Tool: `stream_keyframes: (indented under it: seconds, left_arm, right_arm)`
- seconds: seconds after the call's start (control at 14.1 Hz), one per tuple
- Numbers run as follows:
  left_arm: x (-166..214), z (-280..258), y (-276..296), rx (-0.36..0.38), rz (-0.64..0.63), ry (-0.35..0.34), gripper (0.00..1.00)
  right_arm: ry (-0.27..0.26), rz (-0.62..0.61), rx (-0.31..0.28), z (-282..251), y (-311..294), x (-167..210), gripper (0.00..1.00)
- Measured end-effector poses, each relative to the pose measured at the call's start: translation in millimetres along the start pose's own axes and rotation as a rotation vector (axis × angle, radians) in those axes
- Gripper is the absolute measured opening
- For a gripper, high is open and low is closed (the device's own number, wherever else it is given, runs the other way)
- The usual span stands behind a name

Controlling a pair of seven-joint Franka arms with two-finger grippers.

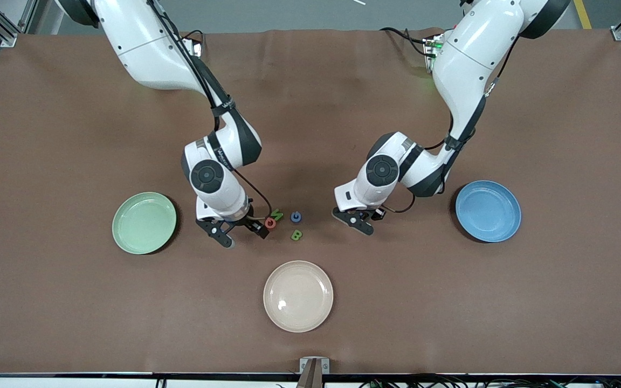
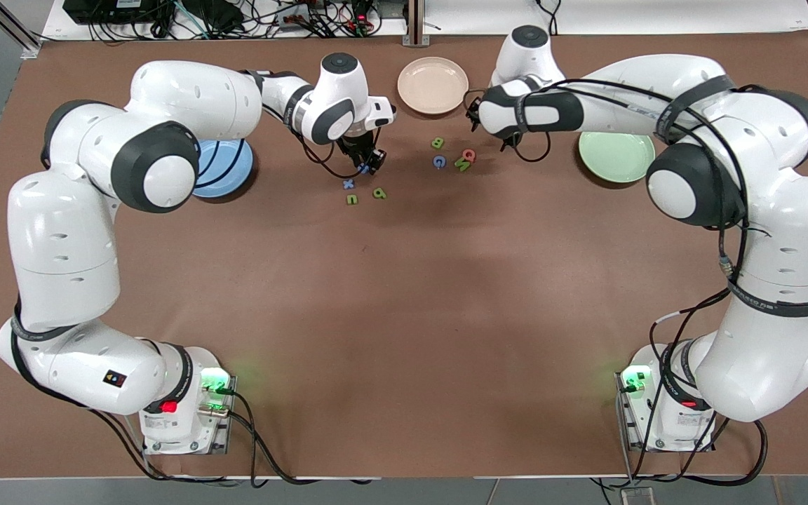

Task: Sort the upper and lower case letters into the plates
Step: 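Grasp the red Q with the right gripper while the left gripper lifts, then carry the blue m to the blue plate while the right gripper carries Q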

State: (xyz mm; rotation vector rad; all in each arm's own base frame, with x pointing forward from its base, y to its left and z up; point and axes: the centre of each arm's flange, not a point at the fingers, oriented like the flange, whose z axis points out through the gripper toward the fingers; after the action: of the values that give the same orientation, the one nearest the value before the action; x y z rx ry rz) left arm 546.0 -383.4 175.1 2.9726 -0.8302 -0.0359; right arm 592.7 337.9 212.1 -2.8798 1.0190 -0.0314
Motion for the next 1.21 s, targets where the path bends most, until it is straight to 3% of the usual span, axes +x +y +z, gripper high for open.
stream_keyframes:
  seconds: [0.07,0.43,0.78,1.06,1.21]
  left_arm:
    - [0.0,0.0,-0.1,0.0,0.0,0.0,0.48]
    - [1.3,-1.4,-3.2,0.005,-0.002,0.001,0.27]
    - [3.0,-9.5,-9.9,0.013,-0.012,-0.024,0.27]
    - [0.0,-88.0,-52.9,0.037,-0.087,-0.089,0.27]
    - [-11.2,-125.2,-78.3,0.047,-0.105,-0.122,0.27]
  right_arm:
    - [0.0,0.008,-0.001,2.5,-2.7,-3.7,0.98]
    - [0.001,0.036,-0.006,13.9,-13.2,-17.7,0.88]
    - [0.038,0.038,-0.04,33.1,-23.8,-32.7,0.83]
    - [0.042,0.029,-0.058,39.4,-27.0,-39.5,0.73]
    - [0.043,0.03,-0.056,36.8,-29.1,-39.3,0.56]
